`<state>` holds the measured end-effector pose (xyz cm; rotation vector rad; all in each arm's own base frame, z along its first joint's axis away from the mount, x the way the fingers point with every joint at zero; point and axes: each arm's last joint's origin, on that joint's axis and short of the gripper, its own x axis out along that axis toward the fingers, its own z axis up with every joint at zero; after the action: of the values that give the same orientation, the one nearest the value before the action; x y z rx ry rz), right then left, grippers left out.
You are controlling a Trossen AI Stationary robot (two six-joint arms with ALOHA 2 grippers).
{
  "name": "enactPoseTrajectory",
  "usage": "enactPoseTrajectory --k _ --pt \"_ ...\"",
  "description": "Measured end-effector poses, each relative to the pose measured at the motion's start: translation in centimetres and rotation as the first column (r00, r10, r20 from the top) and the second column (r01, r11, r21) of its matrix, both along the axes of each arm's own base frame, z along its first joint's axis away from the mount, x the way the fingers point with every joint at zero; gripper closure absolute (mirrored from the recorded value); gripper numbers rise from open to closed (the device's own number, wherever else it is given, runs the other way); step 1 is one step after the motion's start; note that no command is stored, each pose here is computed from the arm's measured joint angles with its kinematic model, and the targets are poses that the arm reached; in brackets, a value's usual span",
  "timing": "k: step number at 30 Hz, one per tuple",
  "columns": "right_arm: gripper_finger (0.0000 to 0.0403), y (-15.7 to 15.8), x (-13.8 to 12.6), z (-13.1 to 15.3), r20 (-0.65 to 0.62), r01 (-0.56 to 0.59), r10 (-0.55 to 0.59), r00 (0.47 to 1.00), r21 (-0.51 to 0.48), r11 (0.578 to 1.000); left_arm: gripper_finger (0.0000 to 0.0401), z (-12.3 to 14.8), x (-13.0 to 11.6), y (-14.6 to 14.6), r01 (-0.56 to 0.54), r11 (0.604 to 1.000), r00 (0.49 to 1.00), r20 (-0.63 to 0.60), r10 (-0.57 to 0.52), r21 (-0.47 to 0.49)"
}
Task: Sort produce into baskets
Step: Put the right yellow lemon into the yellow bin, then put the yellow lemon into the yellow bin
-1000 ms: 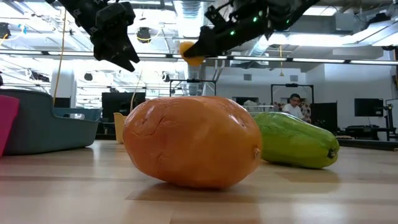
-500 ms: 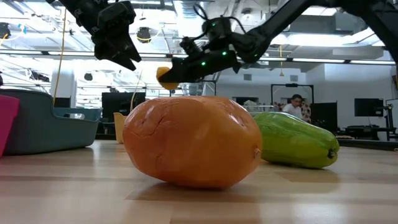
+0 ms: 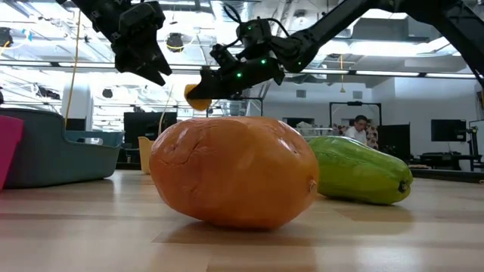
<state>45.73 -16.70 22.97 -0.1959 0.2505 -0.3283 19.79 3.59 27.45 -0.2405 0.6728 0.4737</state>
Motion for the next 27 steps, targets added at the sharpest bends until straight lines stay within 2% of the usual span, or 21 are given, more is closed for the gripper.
enactPoseTrajectory --k 6,11,16,20,24,27 --pt "0.0042 0.0 -0.3 0.4 -0.029 0.003 -0.003 1.000 0.009 1.000 0.0137 0.0 0.0 0.0 -0.001 1.000 1.000 0.001 0.001 -0.001" --pt "0.0031 1.1 -2.7 4.7 -0.087 -0.003 0.004 0.996 0.021 1.000 0.0137 0.5 0.4 -0.2 0.038 0.999 0.998 0.058 -0.038 0.012" --pt "0.0034 3.6 -7.5 10.8 -0.209 -0.060 0.051 0.977 -0.037 0.998 0.0137 0.8 1.8 -1.3 0.170 0.983 0.977 0.118 -0.178 0.075" --pt "0.0034 6.3 -12.0 15.1 -0.240 -0.102 0.089 0.967 -0.042 0.994 0.0137 0.1 3.9 -2.4 0.256 0.957 0.954 0.124 -0.272 0.135" --pt "0.0035 8.8 -16.3 17.8 -0.275 -0.128 0.124 0.953 0.004 0.992 0.0137 -1.2 6.2 -3.8 0.358 0.916 0.917 0.113 -0.382 0.181" --pt "0.0035 10.6 -19.0 18.2 -0.297 -0.146 0.156 0.942 0.053 0.988 0.0137 -2.2 7.8 -5.0 0.438 0.873 0.882 0.089 -0.463 0.214"
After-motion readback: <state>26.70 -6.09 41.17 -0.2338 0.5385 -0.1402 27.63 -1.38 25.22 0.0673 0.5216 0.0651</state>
